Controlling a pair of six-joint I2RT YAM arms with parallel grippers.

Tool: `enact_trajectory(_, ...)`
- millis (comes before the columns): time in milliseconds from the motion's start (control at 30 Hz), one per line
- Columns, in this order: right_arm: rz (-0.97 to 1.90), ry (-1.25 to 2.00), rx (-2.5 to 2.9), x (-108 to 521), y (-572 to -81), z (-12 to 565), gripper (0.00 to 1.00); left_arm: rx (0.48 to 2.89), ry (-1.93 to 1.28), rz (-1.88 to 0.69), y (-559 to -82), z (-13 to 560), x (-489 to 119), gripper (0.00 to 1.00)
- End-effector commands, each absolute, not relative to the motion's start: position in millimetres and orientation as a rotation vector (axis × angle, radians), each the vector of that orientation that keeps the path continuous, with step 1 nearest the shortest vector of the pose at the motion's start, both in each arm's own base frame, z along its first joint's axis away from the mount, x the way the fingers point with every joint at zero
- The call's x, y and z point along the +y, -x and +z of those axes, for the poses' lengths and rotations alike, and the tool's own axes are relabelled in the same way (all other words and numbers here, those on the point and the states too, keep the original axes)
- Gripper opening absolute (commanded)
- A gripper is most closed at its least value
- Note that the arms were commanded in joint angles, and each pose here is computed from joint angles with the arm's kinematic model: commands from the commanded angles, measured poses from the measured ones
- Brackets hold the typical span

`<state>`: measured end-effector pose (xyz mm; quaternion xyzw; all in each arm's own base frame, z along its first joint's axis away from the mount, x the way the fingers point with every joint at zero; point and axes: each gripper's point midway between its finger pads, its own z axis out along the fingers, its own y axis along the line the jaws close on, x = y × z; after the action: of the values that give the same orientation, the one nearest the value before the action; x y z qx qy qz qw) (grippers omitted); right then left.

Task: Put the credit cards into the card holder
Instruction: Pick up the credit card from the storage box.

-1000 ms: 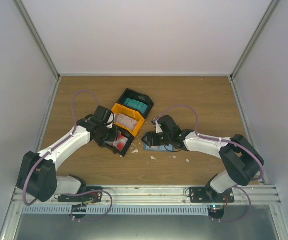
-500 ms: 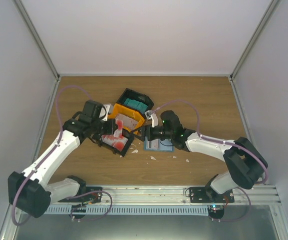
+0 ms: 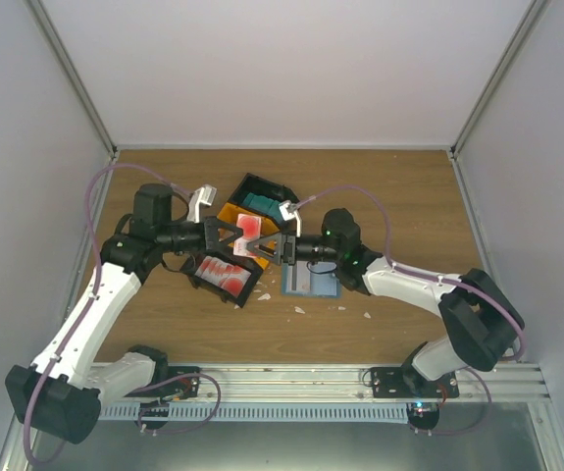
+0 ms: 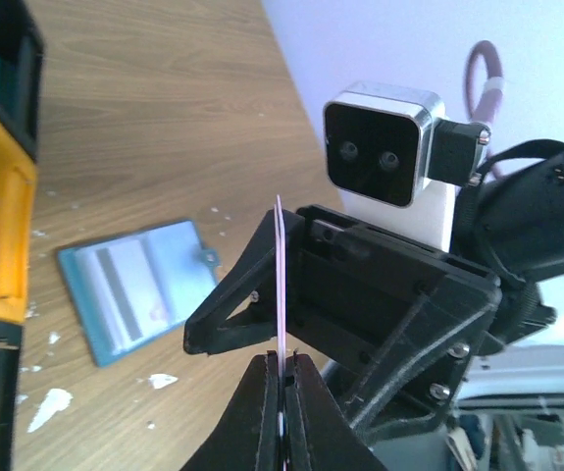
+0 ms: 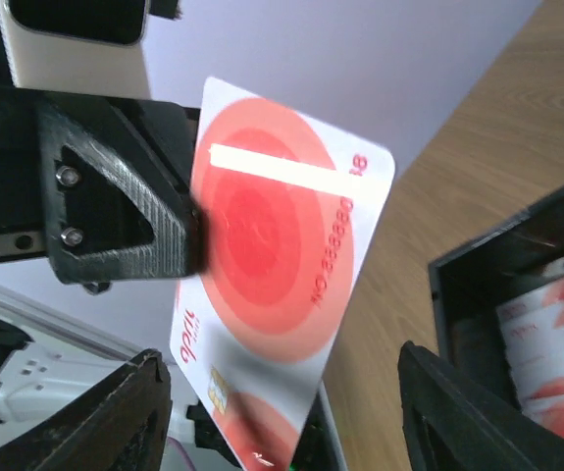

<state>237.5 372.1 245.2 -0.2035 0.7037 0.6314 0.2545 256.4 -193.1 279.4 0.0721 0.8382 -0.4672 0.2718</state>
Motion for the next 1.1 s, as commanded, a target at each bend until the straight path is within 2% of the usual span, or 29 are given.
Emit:
enact_trajectory(0,1.833,0.591,1.787,379,-230,279,0.59,2.149,-0.276,-1.426,-244,309,-203,0.00)
enact_trajectory(133,1.846,0.566,1.795,380,-233,283,0.38,2.140,-0.275,-1.451,-243,310,-203,0.00)
enact_trajectory(233,1.812,0.518,1.812,375,-239,282,0.16,2.145,-0.258,-1.425,-245,309,-199,0.02)
enact_trajectory(300,1.784,0.491,1.817,370,-244,284,0.03,2.144,-0.252,-1.413,-246,309,-196,0.07)
enact_trajectory(333,1.779,0.485,1.815,369,-244,285,0.01,2.146,-0.248,-1.409,-246,308,-195,0.13)
enact_trajectory(433,1.767,0.490,1.791,362,-244,294,0.01,2.155,-0.235,-1.392,-248,304,-192,0.29)
enact_trajectory(500,1.767,0.504,1.783,360,-243,296,0.00,2.161,-0.222,-1.383,-250,301,-189,0.33)
enact_trajectory(767,1.832,0.555,1.756,353,-230,297,0.00,2.172,-0.220,-1.385,-252,291,-185,0.34)
enact_trajectory(1067,1.874,0.580,1.746,351,-222,299,0.01,2.166,-0.305,-1.508,-239,282,-195,0.32)
